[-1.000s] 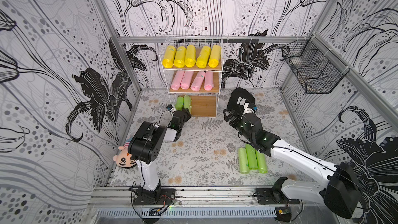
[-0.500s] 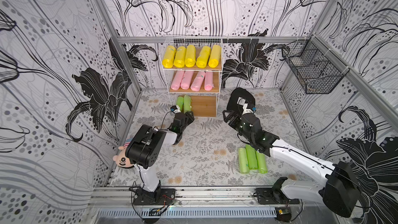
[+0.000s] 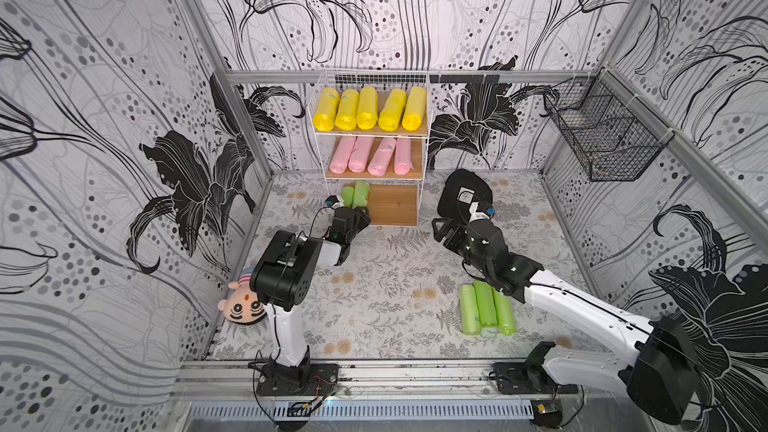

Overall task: Sort the rolls of trash bags by color and place them on the shelf
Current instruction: Place the roll of trash bags on the shelf, then pick up the roll of trash bags from the center of the board.

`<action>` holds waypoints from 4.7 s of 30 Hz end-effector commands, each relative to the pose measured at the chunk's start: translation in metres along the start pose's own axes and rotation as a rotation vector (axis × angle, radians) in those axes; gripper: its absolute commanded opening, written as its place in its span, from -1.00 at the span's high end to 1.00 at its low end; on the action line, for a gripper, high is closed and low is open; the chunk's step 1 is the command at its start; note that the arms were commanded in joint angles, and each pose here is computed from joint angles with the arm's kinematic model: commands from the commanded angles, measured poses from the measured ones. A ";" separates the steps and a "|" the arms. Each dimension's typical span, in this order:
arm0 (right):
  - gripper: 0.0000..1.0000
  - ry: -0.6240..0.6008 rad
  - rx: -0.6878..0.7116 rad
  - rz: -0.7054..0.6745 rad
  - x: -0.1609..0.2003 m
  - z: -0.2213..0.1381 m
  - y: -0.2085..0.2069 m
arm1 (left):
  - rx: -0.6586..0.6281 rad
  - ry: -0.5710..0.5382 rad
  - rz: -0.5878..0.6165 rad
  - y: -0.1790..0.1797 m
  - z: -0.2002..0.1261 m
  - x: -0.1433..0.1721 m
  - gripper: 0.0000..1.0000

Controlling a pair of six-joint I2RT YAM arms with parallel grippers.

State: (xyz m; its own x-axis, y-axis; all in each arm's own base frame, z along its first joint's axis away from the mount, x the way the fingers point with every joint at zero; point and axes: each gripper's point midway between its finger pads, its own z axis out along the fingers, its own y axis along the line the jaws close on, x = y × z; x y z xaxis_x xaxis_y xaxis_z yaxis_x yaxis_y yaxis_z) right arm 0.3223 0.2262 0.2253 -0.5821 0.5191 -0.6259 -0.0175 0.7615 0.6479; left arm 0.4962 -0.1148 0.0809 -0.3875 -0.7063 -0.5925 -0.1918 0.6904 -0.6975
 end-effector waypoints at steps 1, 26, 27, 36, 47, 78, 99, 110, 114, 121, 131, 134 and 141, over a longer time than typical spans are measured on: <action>-0.83 0.141 0.099 -0.194 0.016 -0.005 -0.013 | 0.048 -0.006 -0.001 -0.012 -0.010 -0.005 -0.01; -0.35 0.757 0.590 -0.522 0.134 -0.070 -0.139 | 0.197 0.247 0.210 -0.072 -0.142 0.053 -0.30; -0.32 0.758 0.587 -0.521 0.136 -0.067 -0.139 | 0.201 0.246 0.207 -0.073 -0.143 0.052 -0.30; -0.23 0.752 0.654 -0.567 0.144 -0.051 -0.160 | 0.221 0.245 0.208 -0.081 -0.147 0.051 -0.30; -0.26 0.748 0.695 -0.592 0.152 -0.040 -0.175 | 0.221 0.247 0.220 -0.081 -0.147 0.052 -0.30; 0.29 -0.124 -0.138 0.237 -0.019 0.019 0.030 | 0.683 0.321 -0.182 -0.154 -0.200 0.063 -0.52; 0.30 -0.077 -0.323 0.559 -0.019 0.051 0.068 | 0.821 0.380 -0.352 -0.187 -0.188 0.086 -0.57; 0.30 -0.027 -0.343 0.587 -0.010 0.055 0.072 | 0.809 0.313 -0.433 -0.177 -0.179 0.078 0.15; 0.18 -0.030 -0.321 0.565 -0.009 0.055 0.069 | 0.811 0.272 -0.458 -0.172 -0.175 0.073 0.50; -0.64 -0.043 -0.231 0.512 -0.008 0.056 0.046 | 0.748 0.217 -0.475 -0.149 -0.160 0.068 0.80; -0.76 -0.078 -0.056 0.250 -0.017 0.037 0.015 | 0.567 0.081 -0.348 -0.101 -0.128 0.052 0.86; -0.77 -0.071 -0.021 0.128 -0.021 0.027 0.014 | 0.514 0.045 -0.289 -0.088 -0.118 0.045 0.86; -0.77 -0.005 -0.030 -0.092 -0.019 0.011 0.023 | 0.442 0.018 -0.218 -0.070 -0.091 0.043 0.86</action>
State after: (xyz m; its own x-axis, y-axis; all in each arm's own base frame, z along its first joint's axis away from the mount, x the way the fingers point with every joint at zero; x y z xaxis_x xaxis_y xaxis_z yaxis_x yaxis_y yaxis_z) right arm 0.3501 0.2416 0.2424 -0.5533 0.5739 -0.6037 -0.0232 0.7139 0.6999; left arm 0.3988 -0.1819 0.1285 -0.4442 -0.8307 -0.3355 0.0656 0.3433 -0.9369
